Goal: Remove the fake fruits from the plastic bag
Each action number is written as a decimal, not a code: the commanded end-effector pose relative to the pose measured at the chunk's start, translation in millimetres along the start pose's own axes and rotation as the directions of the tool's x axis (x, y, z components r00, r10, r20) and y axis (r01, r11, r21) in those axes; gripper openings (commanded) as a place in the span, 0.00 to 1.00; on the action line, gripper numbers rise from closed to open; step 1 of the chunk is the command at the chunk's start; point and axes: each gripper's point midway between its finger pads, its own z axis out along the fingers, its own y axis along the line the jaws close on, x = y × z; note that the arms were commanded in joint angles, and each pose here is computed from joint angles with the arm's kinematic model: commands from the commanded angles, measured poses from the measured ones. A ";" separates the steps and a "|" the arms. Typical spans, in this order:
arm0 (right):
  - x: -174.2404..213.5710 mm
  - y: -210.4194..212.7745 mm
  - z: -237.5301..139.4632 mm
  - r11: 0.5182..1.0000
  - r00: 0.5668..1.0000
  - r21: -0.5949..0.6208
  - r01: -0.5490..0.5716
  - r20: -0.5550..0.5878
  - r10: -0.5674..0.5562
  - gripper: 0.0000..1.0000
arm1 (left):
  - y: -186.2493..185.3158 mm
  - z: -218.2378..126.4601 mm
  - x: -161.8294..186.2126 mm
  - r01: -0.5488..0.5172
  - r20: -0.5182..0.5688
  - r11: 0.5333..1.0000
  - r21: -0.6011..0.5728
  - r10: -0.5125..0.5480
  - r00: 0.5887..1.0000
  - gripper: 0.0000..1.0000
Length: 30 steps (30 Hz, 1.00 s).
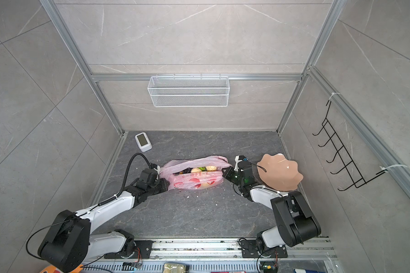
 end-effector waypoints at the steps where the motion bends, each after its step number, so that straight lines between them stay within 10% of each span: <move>1: -9.9 9.3 -9.5 0.999 0.998 0.010 0.045 0.034 -0.046 0.00 | 21.8 -33.6 -11.7 -0.096 0.075 0.967 -0.235 0.116 0.990 0.48; 9: -9.4 20.7 -16.4 0.991 0.992 0.052 0.121 0.023 -0.123 0.00 | -14.2 -71.4 -39.2 -0.342 0.141 0.831 -0.438 0.439 0.887 0.64; 15: -13.1 26.2 -20.4 0.989 0.990 0.054 0.138 0.028 -0.139 0.01 | -55.2 -30.2 -71.0 -0.526 0.044 0.696 -0.489 0.622 0.782 0.77; 20: -12.3 27.8 -21.7 0.986 0.987 0.053 0.157 0.017 -0.158 0.01 | -52.9 6.0 -94.7 -0.555 -0.044 0.639 -0.532 0.634 0.772 0.77; 25: -9.3 22.9 -21.1 0.981 0.983 0.069 0.181 0.003 -0.181 0.01 | -25.4 41.2 -124.2 -0.485 -0.076 0.707 -0.515 0.526 0.847 0.48; 30: -2.6 10.5 -16.2 0.970 0.975 0.099 0.221 -0.029 -0.219 0.00 | -1.6 69.0 -152.1 -0.265 -0.050 0.902 -0.341 0.265 0.963 0.07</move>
